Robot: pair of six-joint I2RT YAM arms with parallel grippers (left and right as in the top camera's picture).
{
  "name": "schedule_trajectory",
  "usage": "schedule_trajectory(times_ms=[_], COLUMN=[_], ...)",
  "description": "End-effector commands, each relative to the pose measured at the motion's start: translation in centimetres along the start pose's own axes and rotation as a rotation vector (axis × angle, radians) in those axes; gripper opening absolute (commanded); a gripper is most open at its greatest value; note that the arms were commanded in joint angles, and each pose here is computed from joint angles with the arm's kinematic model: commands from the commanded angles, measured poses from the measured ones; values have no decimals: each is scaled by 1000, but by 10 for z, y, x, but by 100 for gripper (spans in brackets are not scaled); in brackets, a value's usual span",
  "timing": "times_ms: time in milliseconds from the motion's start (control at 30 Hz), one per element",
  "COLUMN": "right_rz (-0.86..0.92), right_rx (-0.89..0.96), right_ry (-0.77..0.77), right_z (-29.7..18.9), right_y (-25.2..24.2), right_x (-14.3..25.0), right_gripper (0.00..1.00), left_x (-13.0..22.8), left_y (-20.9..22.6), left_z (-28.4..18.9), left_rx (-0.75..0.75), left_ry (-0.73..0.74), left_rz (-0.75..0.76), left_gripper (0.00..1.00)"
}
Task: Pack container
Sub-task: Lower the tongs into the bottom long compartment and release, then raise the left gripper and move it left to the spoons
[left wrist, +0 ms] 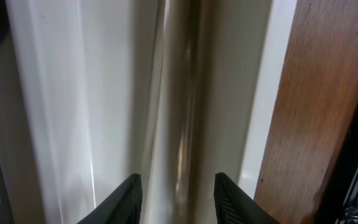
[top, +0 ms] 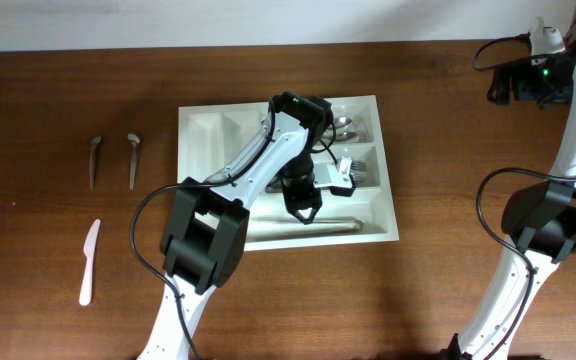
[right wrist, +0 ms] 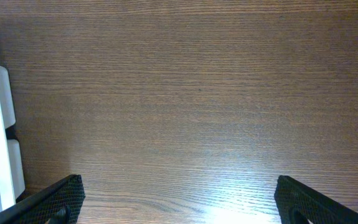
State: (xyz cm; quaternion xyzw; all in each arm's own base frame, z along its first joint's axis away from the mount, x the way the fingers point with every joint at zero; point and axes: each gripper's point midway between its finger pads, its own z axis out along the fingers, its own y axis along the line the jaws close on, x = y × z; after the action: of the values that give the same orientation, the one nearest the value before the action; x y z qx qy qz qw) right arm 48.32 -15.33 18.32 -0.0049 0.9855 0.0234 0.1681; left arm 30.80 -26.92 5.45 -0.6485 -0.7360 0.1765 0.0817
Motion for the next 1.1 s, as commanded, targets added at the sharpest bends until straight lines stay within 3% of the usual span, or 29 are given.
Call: schedule_trajectory(times_ms=[0,267,400,467,500,533,600,767,933,1067], right_rz=[4,4,4,4,4,4,4,4,4,4], right_rx=[7,7,7,7,7,7,7,7,7,7], right_ry=[-11,-11,-11,-11,-11,-11,-11,-11,-11,-11], right_z=[-6,-6,-6,-6,-6,-6,-6,-6,-6,-6], right_y=[-2,-2,-2,-2,-2,-2,-2,-2,-2,-2], right_x=[0,0,0,0,0,0,0,0,0,0], right_gripper=[99,99,99,99,99,99,99,99,99,99], left_x=[-2,-12,-35,-44,-46,-46,-42,-3,73,135], left_y=[-5,3,17,24,28,31,36,56,106,130], left_z=[-8,-17,-53,-81,-97,-111,-140,-199,-245,-262], left_rx=[2,-41,-141,-205,-243,-278,-354,-551,-784,-805], left_ry=[-27,-64,-160,-217,-242,-258,-282,-266,-255,-349], left_rz=[10,-26,-73,-91,-100,-109,-129,-232,-631,-992], left_gripper=[41,41,42,50,61,95,99,99,99,99])
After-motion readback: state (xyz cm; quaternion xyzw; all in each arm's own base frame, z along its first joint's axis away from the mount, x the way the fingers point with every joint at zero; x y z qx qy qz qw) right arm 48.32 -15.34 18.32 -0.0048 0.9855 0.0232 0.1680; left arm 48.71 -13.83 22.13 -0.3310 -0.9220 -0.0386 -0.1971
